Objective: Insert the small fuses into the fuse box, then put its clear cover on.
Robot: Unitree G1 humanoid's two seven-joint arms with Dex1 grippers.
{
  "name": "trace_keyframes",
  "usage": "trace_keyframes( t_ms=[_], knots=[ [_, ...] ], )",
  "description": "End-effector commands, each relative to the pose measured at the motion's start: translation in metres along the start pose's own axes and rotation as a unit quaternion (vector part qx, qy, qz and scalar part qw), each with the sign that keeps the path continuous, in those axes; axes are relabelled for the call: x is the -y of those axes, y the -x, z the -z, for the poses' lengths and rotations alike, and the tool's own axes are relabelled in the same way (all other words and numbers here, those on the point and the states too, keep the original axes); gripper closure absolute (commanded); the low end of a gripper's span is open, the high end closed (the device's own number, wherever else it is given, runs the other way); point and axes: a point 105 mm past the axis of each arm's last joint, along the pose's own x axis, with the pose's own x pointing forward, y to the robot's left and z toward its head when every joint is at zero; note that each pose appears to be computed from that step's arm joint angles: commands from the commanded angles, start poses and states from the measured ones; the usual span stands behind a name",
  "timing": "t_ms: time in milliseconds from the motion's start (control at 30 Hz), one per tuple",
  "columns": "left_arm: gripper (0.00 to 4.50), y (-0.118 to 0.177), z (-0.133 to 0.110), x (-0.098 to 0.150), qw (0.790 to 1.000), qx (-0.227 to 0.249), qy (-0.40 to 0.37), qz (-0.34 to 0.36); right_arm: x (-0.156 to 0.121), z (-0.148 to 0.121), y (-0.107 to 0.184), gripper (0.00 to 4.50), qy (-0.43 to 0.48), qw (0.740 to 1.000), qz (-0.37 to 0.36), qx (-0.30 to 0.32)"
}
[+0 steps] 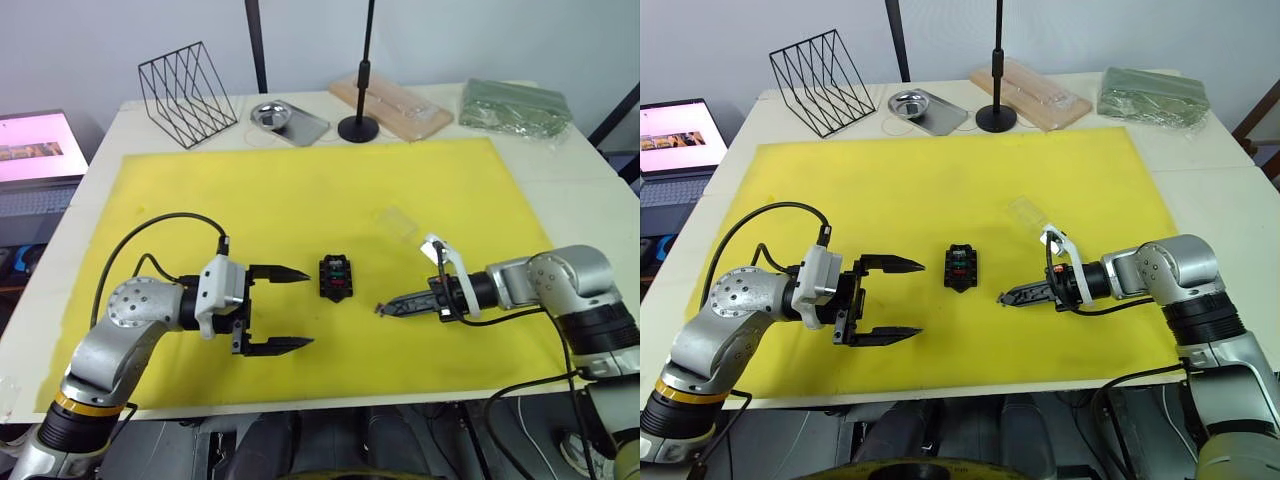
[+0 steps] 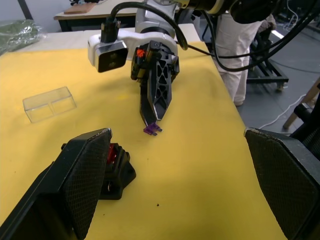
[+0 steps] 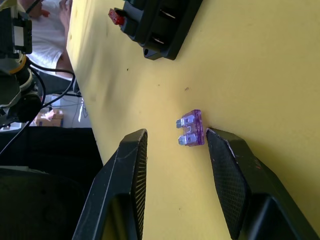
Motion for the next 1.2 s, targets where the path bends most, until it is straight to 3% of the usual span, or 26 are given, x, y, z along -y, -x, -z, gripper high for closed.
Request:
trace_keyframes(
  t_ms=[33, 467, 567, 700, 733, 1067, 1200],
  knots=[
    [0.00, -0.002, -0.006, 0.003, 1.000, -0.004, -0.028, 0.013, 0.008, 0.004, 0.001, 2.55, -0.010, 1.000, 0.016, 0.002],
    [0.00, -0.002, -0.003, 0.003, 0.999, -0.007, -0.033, 0.013, -0.003, -0.001, -0.004, 2.55, -0.018, 0.999, -0.021, 0.021],
    [0.00, -0.001, -0.003, 0.002, 0.999, -0.008, -0.033, 0.013, 0.003, 0.003, -0.004, 3.07, -0.020, 1.000, -0.006, 0.019],
    [0.00, -0.001, -0.002, 0.001, 0.999, -0.009, -0.034, 0.012, 0.010, 0.008, -0.004, 4.38, -0.014, 1.000, 0.014, 0.012],
    [0.00, -0.001, -0.002, 0.001, 0.999, -0.009, -0.034, 0.011, 0.010, 0.009, -0.005, 4.46, -0.012, 1.000, 0.015, 0.012],
    [0.00, 0.001, 0.000, 0.001, 0.999, -0.010, -0.036, 0.009, 0.004, -0.002, 0.001, 4.46, -0.003, 0.999, 0.012, 0.032],
    [0.00, 0.008, -0.001, -0.003, 1.000, -0.004, -0.024, -0.015, -0.024, -0.018, 0.016, 4.46, 0.065, 0.997, -0.001, 0.040]
  ],
)
